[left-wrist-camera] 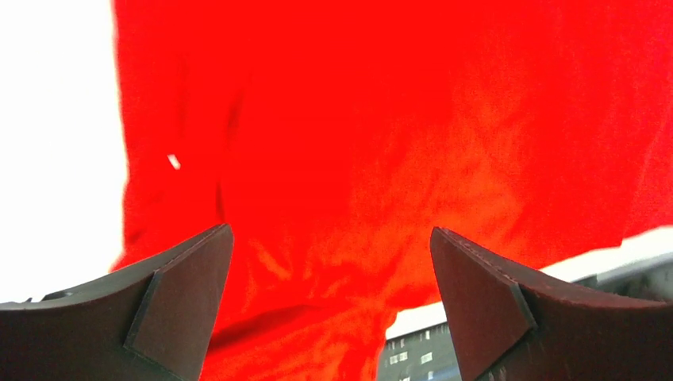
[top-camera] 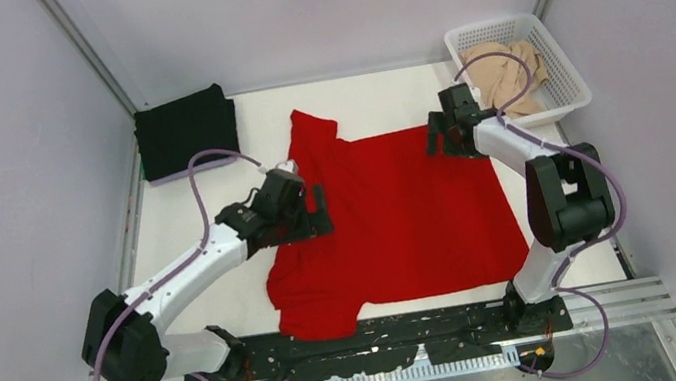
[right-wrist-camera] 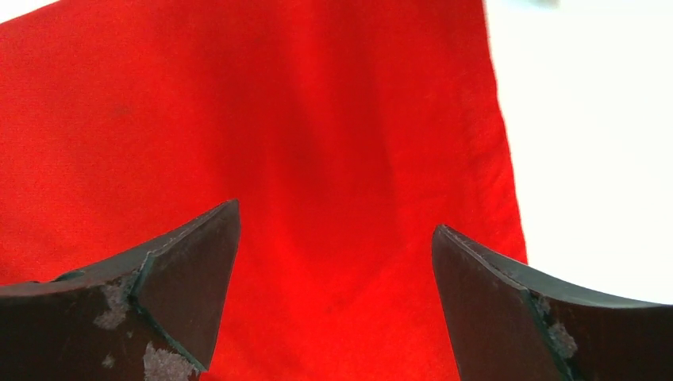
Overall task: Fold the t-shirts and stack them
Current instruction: Flatten out the tshirt
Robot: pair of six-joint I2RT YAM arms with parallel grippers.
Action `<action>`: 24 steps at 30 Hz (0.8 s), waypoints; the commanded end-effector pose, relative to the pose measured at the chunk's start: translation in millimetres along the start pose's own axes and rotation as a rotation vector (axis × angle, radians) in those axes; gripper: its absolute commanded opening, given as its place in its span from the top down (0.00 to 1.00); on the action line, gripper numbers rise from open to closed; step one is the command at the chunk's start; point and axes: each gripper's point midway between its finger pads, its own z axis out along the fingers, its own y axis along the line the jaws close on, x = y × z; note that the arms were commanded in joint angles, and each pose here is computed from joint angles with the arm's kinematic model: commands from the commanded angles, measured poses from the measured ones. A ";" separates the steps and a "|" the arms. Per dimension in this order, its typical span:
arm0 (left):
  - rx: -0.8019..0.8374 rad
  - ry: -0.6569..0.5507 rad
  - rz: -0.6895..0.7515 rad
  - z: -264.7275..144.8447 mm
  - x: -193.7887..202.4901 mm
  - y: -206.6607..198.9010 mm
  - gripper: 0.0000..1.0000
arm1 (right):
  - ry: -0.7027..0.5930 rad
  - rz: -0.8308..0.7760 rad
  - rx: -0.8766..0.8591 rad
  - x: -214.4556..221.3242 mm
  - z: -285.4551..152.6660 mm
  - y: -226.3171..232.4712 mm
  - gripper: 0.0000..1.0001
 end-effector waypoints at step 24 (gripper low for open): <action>-0.393 0.208 0.244 124.3 -109.3 32.9 0.38 | -0.065 -0.050 -0.115 63.4 -33.9 24.2 0.04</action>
